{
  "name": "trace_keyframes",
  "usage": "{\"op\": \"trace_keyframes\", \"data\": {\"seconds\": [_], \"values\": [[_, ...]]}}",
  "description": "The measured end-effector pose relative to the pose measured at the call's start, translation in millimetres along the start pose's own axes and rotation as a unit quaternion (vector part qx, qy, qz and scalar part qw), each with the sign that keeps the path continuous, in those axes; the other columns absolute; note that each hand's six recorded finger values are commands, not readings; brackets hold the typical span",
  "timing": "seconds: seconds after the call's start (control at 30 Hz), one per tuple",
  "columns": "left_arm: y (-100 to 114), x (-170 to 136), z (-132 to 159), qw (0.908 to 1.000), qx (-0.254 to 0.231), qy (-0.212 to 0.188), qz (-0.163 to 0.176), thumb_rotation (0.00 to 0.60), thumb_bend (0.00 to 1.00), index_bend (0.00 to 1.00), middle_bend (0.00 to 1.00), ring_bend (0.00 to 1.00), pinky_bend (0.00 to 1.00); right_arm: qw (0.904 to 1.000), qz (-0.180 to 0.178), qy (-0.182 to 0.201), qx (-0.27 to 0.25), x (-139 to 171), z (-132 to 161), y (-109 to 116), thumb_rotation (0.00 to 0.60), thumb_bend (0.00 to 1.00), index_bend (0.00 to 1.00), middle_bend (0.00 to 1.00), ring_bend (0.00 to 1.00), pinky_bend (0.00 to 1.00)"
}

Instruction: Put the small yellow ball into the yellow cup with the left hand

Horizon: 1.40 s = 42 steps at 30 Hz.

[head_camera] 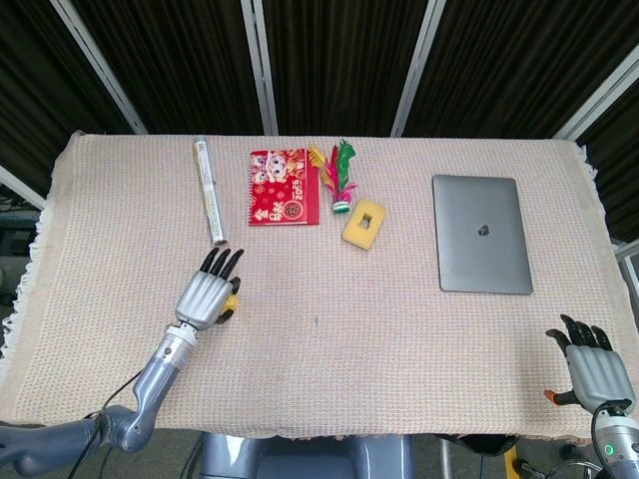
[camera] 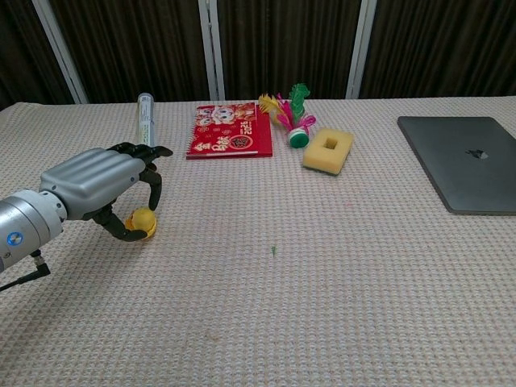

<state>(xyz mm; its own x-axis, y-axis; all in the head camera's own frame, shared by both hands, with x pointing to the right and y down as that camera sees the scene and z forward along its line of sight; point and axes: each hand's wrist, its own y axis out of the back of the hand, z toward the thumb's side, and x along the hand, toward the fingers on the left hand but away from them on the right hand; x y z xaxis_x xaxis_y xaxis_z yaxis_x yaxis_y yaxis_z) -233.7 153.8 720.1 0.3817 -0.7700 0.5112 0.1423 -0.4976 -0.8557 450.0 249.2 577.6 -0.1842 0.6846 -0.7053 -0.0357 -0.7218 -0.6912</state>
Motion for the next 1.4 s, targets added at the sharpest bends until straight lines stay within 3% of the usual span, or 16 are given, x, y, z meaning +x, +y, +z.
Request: {"op": "trace_keyframes", "data": {"seconds": [0.53,0.7,0.83,0.93,1.1,1.27,1.4], "values": [[5.6,-5.8,-6.8,0.9999,-0.002,-0.011,-0.002,0.6,0.12,0.35,0.0,0.0,0.01,1.0,-0.001,0.0,0.001,0.2,0.1,-0.1,0.6,0.0,0.2,0.0,0.0,0.0],[18.3,-11.3,-17.4,0.9997,0.013,-0.02,0.008,0.6,0.13,0.33,0.0,0.0,0.01,1.0,-0.001,-0.001,0.001,0.5,-0.5,0.1,0.6,0.0,0.2,0.0,0.0,0.0],[36.5,-22.3,-43.4,0.9987,0.043,-0.018,0.018,0.6,0.13,0.31,0.0,0.0,0.0,1.0,-0.002,-0.002,0.002,1.0,-1.3,0.3,0.6,0.0,0.21,0.0,0.0,0.0],[52.6,-37.9,-70.8,0.9973,0.07,-0.01,0.019,0.6,0.13,0.29,0.0,0.0,0.0,1.0,-0.006,-0.002,0.003,1.3,-1.1,1.2,0.6,0.0,0.22,0.0,0.0,0.0],[67.8,-90.3,-104.8,0.9965,0.083,0.004,0.0,0.6,0.12,0.28,0.0,0.0,0.0,0.9999,-0.016,-0.001,0.003,1.3,0.7,2.1,0.6,0.0,0.22,0.0,0.0,0.0],[48.4,-143.3,-115.2,0.9976,0.061,0.019,-0.027,0.6,0.13,0.26,0.0,0.0,0.0,0.9998,-0.018,0.0,0.0,1.5,1.4,2.1,0.6,0.0,0.22,0.0,0.0,0.0],[32.8,-162.7,-122.6,0.9979,0.033,0.044,-0.035,0.6,0.13,0.25,0.0,0.0,0.0,0.9999,-0.016,0.001,0.0,1.0,1.8,1.7,0.6,0.0,0.22,0.0,0.0,0.0]]}}
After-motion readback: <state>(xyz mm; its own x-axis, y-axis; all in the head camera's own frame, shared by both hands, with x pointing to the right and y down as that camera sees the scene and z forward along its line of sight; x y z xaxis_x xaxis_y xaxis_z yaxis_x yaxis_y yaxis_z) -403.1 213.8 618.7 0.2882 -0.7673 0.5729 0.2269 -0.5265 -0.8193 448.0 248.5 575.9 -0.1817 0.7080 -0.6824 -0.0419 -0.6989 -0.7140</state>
